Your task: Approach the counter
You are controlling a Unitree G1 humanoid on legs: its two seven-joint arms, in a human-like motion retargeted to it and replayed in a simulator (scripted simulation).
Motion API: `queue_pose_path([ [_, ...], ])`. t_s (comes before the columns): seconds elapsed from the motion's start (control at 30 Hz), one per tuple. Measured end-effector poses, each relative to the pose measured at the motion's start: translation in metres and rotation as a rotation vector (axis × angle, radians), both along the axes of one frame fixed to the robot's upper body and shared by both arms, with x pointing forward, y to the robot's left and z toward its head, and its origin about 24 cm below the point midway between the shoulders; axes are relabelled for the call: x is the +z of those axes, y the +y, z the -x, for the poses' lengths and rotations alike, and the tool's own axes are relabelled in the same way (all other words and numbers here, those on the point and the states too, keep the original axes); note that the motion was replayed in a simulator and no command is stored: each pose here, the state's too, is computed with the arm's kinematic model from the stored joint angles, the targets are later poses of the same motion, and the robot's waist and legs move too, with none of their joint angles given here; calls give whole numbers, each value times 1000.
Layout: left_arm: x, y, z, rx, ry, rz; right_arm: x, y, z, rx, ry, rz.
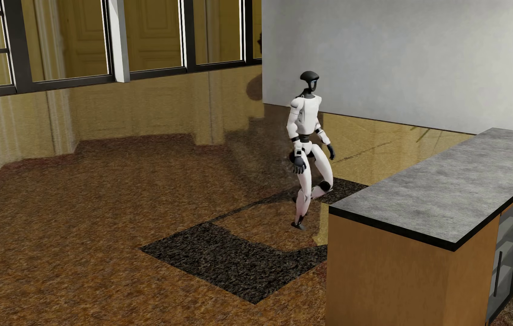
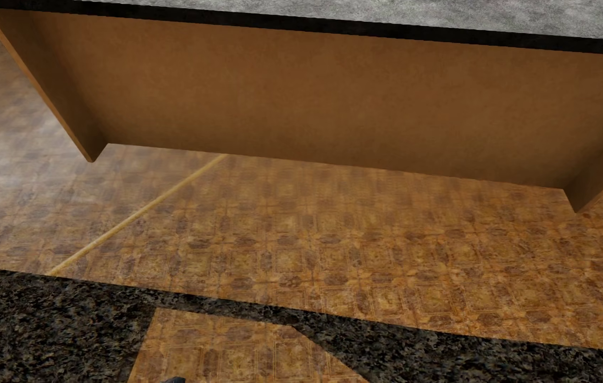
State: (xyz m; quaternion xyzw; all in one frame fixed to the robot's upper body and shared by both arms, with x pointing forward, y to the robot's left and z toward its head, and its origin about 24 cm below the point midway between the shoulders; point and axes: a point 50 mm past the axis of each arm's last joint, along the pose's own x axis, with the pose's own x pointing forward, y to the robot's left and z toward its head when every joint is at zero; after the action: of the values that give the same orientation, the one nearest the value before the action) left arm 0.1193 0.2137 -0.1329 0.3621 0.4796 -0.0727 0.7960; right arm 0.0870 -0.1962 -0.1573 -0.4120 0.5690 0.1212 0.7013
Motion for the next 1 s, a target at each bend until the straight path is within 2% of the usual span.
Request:
queue_pose_path([
  [0.03, -6, 2, 20, 117, 27, 8, 5, 1, -25, 57, -48, 29],
  [0.1, -17, 6, 61, 258, 128, 4, 22, 8, -77, 188, -149, 38],
  [0.23, -27, 3, 127, 277, 391, 12, 77, 30, -162, 377, -501, 17],
  [0.27, -29, -2, 144, 311, 451, 22, 87, 34, -172, 400, -561, 12],
  [0.33, -32, -9, 162, 328, 566, 39, 94, 32, -173, 286, -644, -17],
  [0.4, -35, -16, 150, 283, 564, 58, 80, 34, -152, 116, -638, -68],
  [0.43, -35, -21, 136, 278, 503, 85, 73, 36, -143, 133, -590, -88],
  [0.5, -31, -23, 98, 314, 300, 115, 55, 35, -119, 288, -426, -83],
  [0.53, -27, -18, 75, 322, 200, 93, 45, 30, -105, 289, -349, -76],
  [0.63, -8, -4, 7, 258, -14, -27, 10, 4, -34, 22, -89, -16],
  [0.67, -2, -5, -12, 219, -69, -22, 1, -3, -8, -10, 38, 5],
  [0.73, 14, -12, -51, 125, -195, 4, -7, -16, 36, 45, 266, -1],
  [0.8, 32, -22, -81, 18, -312, 29, -8, -24, 71, -5, 344, -16],
  [0.9, 46, -29, -94, -24, -418, 45, -8, -10, 115, -184, 338, -51],
  [0.93, 46, -25, -91, 7, -420, 40, -9, 2, 119, -186, 355, -79],
  [1.0, 28, -15, -60, 123, -328, 24, -13, 15, 108, -27, 434, -115],
])
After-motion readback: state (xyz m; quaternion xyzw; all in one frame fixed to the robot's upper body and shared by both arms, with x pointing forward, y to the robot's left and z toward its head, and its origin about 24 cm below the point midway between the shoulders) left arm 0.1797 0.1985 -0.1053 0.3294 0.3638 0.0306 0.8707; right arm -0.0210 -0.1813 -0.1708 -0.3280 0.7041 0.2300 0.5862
